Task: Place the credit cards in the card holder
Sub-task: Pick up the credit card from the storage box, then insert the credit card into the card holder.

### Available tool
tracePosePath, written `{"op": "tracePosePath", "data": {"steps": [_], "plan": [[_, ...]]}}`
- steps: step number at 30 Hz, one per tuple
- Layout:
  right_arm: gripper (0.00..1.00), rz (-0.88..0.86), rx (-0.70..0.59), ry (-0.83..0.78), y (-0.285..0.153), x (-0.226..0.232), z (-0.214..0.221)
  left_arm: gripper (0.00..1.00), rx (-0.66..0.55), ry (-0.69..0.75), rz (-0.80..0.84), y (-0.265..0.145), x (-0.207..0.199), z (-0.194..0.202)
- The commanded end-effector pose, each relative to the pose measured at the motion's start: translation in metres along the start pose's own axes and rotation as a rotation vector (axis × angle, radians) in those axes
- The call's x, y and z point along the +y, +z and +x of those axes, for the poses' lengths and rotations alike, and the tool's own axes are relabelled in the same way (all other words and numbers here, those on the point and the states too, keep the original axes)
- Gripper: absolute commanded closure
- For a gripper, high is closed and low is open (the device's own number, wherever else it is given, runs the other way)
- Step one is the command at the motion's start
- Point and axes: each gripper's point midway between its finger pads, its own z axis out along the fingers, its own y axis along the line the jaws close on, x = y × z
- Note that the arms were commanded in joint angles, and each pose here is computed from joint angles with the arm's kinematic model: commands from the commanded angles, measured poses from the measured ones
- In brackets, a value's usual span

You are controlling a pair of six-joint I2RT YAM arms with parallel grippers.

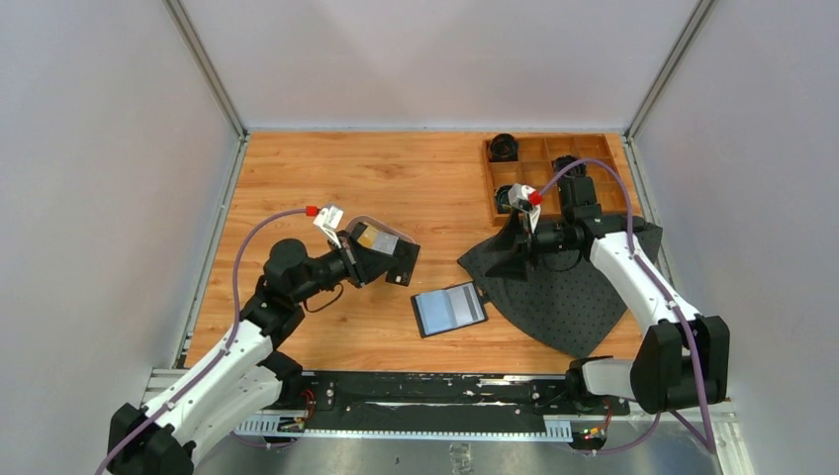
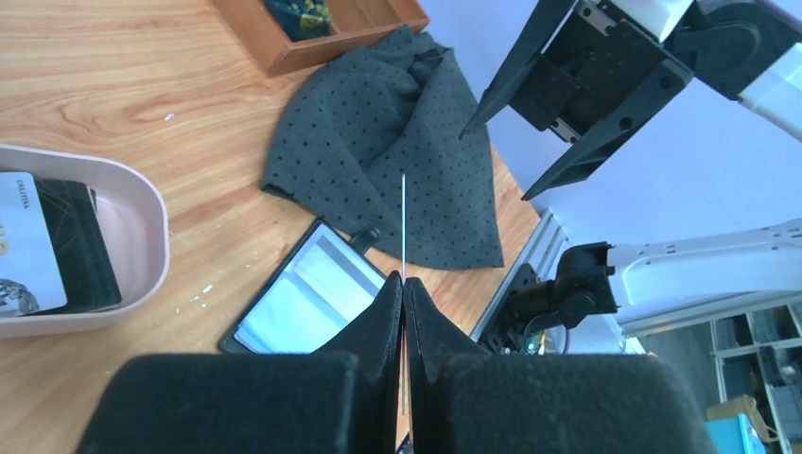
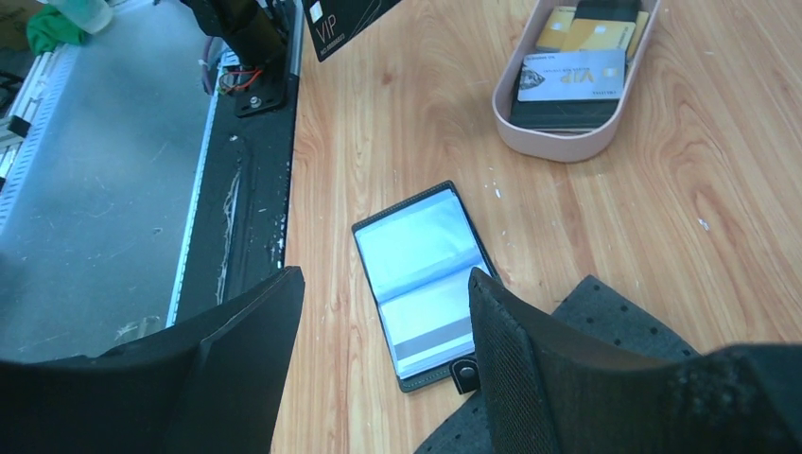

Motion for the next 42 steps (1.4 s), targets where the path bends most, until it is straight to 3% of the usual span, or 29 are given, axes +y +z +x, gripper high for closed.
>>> {"op": "tracePosePath", "data": {"steps": [1,14,21,35,39,42], "plan": [[0.32,-0.064,-0.054,-0.016,0.002,0.016,-0.008,1.00,-0.119,-0.006,0.039,-0.009,-0.015,-0.011],[0.31,-0.124,-0.038,-0.026,0.017,0.025,0.006,1.00,-0.138,-0.051,0.127,-0.009,-0.027,0.030],[0.31,-0.185,-0.012,0.006,0.031,0.033,0.012,1.00,-0.173,-0.006,0.164,-0.008,-0.034,0.042],[0.33,-0.249,-0.016,0.163,0.059,0.042,0.009,1.00,-0.152,0.002,0.222,0.015,-0.049,0.063],[0.36,-0.273,0.024,0.235,0.072,0.045,0.012,1.00,-0.131,0.012,0.226,0.023,-0.051,0.068],[0.46,-0.295,0.039,0.256,0.078,0.049,0.011,1.00,-0.121,0.015,0.217,0.026,-0.048,0.072]]}}
